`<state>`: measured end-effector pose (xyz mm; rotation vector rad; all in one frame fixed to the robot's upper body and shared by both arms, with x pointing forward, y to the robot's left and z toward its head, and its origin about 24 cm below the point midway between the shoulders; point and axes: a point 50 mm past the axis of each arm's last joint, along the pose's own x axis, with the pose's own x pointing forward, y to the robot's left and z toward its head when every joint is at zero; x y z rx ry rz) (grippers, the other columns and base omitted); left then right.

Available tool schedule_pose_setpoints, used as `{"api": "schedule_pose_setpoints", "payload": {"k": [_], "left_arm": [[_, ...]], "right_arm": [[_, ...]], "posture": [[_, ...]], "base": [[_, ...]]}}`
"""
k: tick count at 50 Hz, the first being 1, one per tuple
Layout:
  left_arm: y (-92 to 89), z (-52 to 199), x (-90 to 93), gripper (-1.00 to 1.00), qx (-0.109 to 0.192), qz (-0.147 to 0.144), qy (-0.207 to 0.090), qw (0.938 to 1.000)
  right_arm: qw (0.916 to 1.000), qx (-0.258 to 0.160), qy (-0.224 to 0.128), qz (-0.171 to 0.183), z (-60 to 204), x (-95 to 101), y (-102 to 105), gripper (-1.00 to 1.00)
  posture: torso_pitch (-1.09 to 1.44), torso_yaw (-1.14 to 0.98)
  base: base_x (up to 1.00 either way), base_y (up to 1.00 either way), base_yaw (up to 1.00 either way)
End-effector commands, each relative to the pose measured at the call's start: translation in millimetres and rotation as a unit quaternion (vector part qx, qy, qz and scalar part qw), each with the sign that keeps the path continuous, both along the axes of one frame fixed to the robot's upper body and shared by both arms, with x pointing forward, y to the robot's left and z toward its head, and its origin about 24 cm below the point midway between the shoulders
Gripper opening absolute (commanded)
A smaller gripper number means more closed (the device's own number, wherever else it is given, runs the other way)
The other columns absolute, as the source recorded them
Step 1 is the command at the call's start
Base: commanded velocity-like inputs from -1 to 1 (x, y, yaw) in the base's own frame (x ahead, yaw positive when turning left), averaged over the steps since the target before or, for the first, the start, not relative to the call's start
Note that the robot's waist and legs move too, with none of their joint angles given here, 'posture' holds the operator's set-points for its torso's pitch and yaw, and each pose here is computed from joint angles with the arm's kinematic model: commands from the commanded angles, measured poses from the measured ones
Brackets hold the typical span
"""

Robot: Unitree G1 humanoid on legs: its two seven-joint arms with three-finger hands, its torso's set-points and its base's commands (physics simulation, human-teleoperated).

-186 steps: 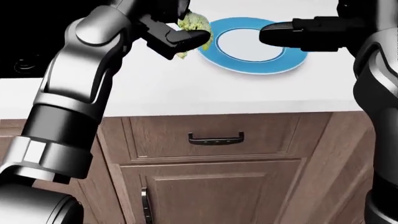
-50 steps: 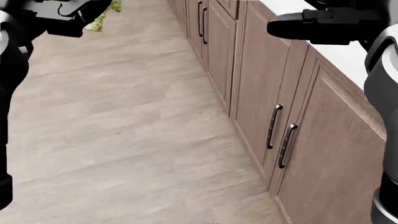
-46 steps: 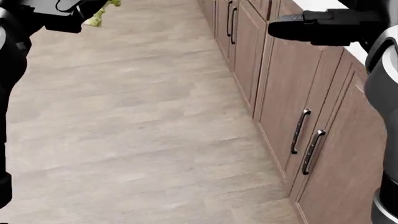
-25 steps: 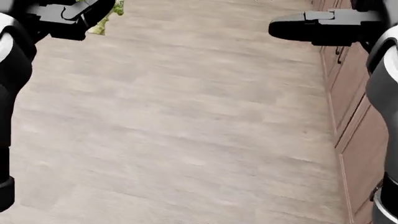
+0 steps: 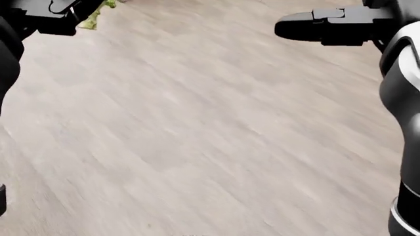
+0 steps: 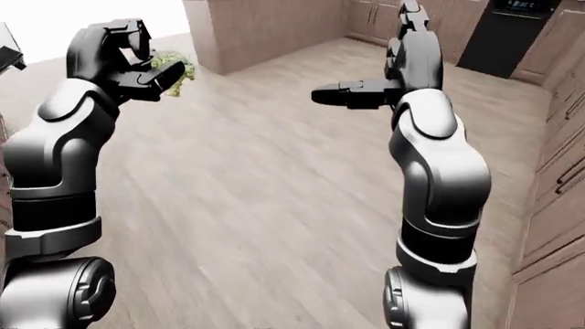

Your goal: Place the broccoli on the rack of the oven.

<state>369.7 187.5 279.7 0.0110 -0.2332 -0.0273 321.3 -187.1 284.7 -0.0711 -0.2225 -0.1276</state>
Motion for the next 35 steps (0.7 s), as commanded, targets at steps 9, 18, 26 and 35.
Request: {"api": "schedule_pose_setpoints", "payload": {"k": [9, 18, 26, 35], "left_arm": [[-4.5, 25.5, -8.2, -1.0, 0.0, -0.01, -0.057, 0.9983], [-3.5, 25.4, -8.1, -1.0, -0.002, -0.008, -0.057, 0.9983], [-2.6, 24.9, -6.7, -1.0, -0.002, -0.007, -0.057, 0.9983], [-3.0, 25.6, -7.9, -1.0, -0.003, -0.007, -0.057, 0.9983]], "right_arm": [[0.9993, -0.001, -0.037, -0.008, 15.2, -5.6, -2.5, 1.0], [0.9993, -0.001, -0.038, -0.008, 16.5, -6.8, -2.3, 1.0], [0.9992, 0.0, -0.039, -0.008, 16.7, -6.0, -2.9, 1.0], [0.9991, 0.001, -0.04, -0.009, 18.0, -7.4, -2.6, 1.0]], "posture": [[0.0, 0.0], [0.0, 0.0], [0.0, 0.0], [0.0, 0.0]], "base": [[-0.08, 0.0, 1.0], [-0.08, 0.0, 1.0], [-0.07, 0.0, 1.0], [-0.08, 0.0, 1.0]]}}
